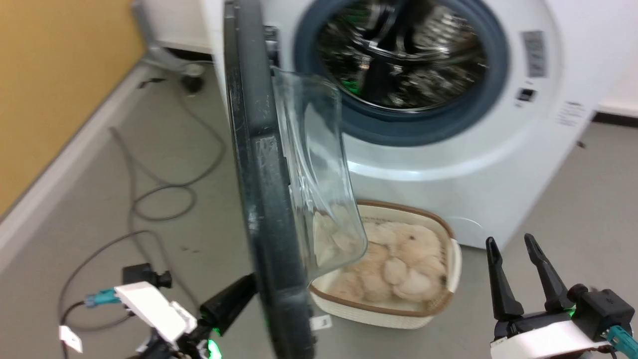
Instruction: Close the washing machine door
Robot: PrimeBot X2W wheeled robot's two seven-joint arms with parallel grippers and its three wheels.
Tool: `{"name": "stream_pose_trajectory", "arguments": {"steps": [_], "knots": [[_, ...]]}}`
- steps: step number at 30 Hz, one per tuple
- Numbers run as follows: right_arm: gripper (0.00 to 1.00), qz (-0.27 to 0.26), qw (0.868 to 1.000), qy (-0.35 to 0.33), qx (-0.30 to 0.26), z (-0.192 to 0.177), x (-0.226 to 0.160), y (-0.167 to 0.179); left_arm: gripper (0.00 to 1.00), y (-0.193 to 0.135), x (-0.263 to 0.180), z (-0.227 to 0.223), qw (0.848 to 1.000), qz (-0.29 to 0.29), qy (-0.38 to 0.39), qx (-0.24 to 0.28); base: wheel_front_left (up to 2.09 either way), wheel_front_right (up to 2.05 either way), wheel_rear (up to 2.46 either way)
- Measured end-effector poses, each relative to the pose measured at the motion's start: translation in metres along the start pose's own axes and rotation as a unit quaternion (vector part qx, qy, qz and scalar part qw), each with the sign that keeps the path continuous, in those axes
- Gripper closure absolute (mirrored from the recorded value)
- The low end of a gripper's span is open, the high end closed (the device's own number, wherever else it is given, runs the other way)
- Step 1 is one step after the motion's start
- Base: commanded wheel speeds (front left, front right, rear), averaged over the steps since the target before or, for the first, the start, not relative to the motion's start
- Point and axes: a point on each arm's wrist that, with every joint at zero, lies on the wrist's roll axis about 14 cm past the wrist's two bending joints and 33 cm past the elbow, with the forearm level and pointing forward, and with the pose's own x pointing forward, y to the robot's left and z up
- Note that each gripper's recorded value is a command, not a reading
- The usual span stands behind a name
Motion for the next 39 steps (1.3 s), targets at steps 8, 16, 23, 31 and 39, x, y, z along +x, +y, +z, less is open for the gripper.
{"name": "stream_pose_trajectory", "arguments": {"steps": [8, 16, 23, 31, 39], "knots": [[0.0, -0.074, 0.997, -0.002, -0.014, 0.006, -0.029, -0.045, 1.0, -0.001, 0.055, -0.053, 0.997, -0.014, 0.079, -0.01, 0.0, 0.0, 0.0], [0.0, -0.15, 0.988, 0.002, -0.028, 0.01, -0.064, -0.086, 1.0, 0.002, 0.106, -0.093, 0.992, -0.024, 0.126, -0.018, 0.0, 0.0, 0.0], [0.0, -0.207, 0.978, 0.008, -0.037, 0.013, -0.093, -0.111, 1.0, 0.007, 0.155, -0.108, 0.991, -0.023, 0.129, -0.006, 0.0, 0.0, 0.0], [0.0, -0.25, 0.967, 0.017, -0.047, 0.014, -0.112, -0.13, 1.0, 0.007, 0.214, -0.108, 0.995, -0.031, 0.092, -0.009, 0.0, 0.0, 0.0], [0.0, -0.277, 0.96, 0.024, -0.04, 0.012, -0.125, -0.139, 1.0, -0.001, 0.269, -0.094, 0.997, -0.038, 0.032, -0.058, 0.0, 0.0, 0.0]]}}
